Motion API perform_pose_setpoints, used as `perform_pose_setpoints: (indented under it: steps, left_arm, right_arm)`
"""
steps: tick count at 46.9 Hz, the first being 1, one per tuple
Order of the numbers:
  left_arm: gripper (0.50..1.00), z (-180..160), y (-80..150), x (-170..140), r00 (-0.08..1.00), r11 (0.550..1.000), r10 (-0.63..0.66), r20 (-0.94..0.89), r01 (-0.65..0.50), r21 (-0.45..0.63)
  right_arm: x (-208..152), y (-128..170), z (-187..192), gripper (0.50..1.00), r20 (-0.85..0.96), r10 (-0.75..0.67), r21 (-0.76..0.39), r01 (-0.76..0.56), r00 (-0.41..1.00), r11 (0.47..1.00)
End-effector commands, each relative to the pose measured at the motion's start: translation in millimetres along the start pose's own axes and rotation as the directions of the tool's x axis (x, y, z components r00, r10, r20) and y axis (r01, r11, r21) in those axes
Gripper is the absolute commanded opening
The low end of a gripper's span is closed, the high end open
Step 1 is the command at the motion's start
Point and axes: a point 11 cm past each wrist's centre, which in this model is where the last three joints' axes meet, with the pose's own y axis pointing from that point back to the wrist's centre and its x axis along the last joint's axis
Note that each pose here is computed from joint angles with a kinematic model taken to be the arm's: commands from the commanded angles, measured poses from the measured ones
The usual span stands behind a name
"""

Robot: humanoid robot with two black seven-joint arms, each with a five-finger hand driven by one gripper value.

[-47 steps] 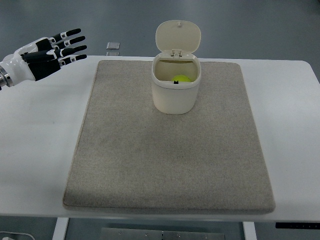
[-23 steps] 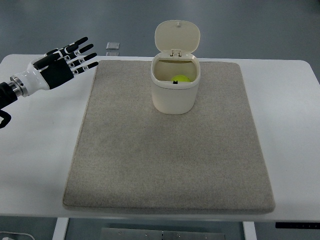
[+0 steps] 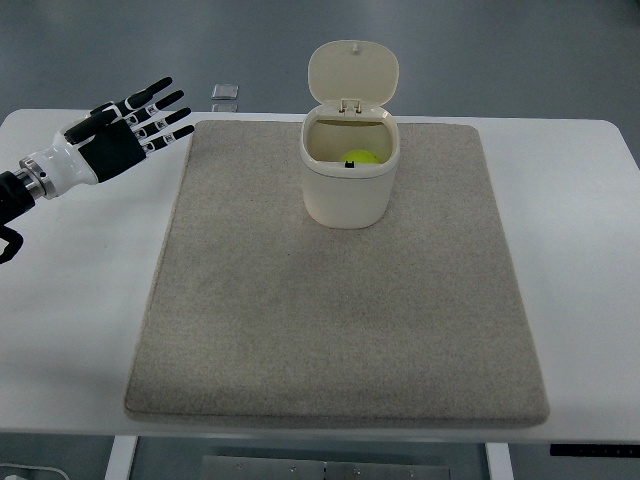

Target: Put tennis ball into box with left hand

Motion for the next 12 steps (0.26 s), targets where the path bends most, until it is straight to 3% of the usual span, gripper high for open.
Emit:
perform_pose_setpoints:
  steps: [1, 12]
  left_arm:
    - [0.992, -0.7, 0.8, 0.6, 1.000, 1.000, 0.002, -0.001, -0.002, 0.001]
    - [0.992, -0.9, 2.1, 2.2, 1.000, 1.000, 0.006, -0.003, -0.006, 0.000]
  right_arm:
    - [0.2, 0.0, 0.0, 0.938, 0.003, 0.001, 0.000, -0.001, 1.000, 1.000]
    - [1.7, 0.8, 4.3, 0.940, 0.016, 0.013, -0.009, -0.013, 1.000, 1.000]
